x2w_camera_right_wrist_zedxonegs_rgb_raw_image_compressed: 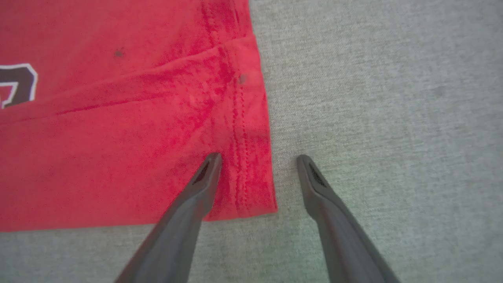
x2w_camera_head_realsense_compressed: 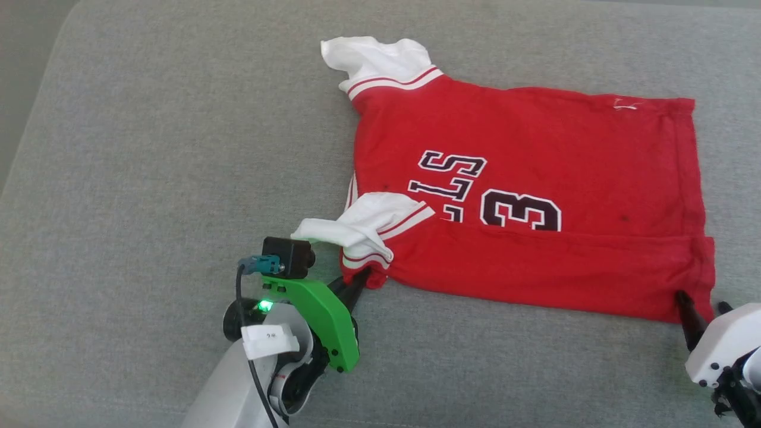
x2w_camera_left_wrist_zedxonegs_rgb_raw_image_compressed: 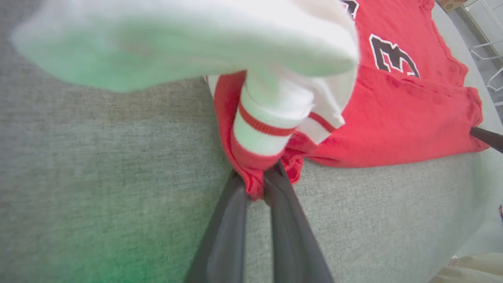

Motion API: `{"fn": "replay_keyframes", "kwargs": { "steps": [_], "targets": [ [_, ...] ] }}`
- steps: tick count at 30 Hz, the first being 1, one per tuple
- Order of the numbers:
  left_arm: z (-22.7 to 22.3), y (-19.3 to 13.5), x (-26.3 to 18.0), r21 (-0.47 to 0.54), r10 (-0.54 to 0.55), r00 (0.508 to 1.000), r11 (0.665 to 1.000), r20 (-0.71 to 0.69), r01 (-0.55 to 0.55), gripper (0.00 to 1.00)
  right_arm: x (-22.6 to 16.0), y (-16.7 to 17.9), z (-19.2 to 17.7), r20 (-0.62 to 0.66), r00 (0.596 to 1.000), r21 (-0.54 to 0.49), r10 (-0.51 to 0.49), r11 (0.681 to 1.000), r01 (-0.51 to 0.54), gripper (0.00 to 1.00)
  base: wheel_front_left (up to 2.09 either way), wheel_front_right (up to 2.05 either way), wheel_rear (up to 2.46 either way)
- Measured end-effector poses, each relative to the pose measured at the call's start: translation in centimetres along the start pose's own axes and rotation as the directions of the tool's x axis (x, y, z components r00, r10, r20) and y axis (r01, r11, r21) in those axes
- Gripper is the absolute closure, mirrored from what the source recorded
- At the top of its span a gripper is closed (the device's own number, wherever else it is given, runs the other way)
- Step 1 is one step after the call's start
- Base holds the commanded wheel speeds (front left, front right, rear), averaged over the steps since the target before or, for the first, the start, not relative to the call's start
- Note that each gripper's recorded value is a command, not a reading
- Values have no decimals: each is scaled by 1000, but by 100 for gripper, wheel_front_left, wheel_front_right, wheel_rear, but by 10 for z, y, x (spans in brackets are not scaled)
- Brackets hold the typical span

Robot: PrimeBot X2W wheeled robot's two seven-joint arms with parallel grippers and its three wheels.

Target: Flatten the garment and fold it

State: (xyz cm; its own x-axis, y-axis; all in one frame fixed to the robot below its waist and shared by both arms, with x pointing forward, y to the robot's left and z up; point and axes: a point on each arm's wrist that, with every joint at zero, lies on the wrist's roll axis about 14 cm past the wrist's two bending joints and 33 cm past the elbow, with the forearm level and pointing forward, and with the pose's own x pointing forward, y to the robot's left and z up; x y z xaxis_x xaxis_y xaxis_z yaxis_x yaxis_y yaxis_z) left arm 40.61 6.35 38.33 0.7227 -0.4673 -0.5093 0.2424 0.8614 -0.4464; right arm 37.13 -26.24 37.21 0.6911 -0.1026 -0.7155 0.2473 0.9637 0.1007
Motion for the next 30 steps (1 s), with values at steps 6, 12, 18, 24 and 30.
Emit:
{"fn": "replay_keyframes", "kwargs": {
  "steps": [6, 12, 18, 24, 30],
  "targets": [
    [2, 8, -2, -36, 18, 1000, 999, 17, -17, 100, 9, 7, -2, -35, 999, -2, 22, 1000, -22, 100, 0, 0, 0],
    [18, 16, -8, -92, 36, 996, 995, 79, -29, 100, 5, 10, 6, -3, 999, 20, 36, 999, -36, 100, 0, 0, 0],
    [26, 17, -36, -155, 46, 989, 988, 143, -23, 100, -19, 9, 33, 116, 991, 66, 60, 995, -68, 100, 0, 0, 0],
    [-1, 7, -63, -202, 40, 995, 979, 93, -21, 100, -42, -9, 18, 120, 992, 105, 33, 993, -45, 100, 0, 0, 0],
    [-24, -4, -81, -261, 35, 998, 965, 44, -22, 100, -51, -18, -9, 54, 998, 135, 30, 990, -37, 100, 0, 0, 0]
  ]
}}
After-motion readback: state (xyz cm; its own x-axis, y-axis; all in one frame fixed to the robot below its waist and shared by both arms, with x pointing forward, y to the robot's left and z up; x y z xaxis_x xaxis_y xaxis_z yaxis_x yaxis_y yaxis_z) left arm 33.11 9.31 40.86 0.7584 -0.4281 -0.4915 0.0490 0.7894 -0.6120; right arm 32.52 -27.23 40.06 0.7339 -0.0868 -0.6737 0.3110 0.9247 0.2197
